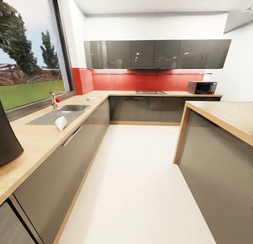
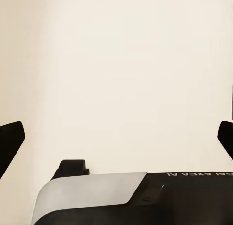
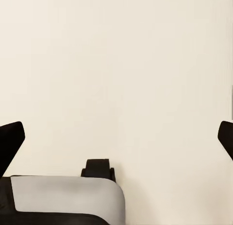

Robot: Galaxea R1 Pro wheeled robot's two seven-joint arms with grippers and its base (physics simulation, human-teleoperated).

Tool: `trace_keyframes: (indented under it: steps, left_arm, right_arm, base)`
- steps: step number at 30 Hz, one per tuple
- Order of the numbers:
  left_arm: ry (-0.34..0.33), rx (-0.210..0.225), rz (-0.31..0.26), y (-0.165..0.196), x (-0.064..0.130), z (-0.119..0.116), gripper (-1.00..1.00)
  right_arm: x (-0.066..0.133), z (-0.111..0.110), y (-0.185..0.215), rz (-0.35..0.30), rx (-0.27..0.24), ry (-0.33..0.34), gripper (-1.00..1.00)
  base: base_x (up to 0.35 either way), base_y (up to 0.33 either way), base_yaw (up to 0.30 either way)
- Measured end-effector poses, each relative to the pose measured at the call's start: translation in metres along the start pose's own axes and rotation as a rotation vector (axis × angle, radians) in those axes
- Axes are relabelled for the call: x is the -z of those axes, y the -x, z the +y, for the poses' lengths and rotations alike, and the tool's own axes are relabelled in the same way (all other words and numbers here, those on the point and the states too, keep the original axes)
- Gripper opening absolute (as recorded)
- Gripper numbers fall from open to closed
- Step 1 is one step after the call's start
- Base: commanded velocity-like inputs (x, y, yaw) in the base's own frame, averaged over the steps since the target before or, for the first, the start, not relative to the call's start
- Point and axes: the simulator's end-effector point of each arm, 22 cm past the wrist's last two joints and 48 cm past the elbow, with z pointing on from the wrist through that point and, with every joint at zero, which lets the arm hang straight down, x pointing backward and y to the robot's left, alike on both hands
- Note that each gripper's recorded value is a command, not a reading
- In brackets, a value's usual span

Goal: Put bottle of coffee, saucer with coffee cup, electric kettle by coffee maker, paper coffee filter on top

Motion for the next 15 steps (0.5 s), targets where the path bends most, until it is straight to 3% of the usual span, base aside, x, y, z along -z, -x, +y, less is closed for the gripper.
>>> trace_keyframes:
  steps: [15]
  left_arm:
    - [0.001,0.0,0.0,-0.0003,0.0,0.001,1.0]
  right_arm:
    - [0.0,0.0002,0.0001,0.0,0.003,0.001,1.0]
  base:
    - [0.326,0.0,-0.025]
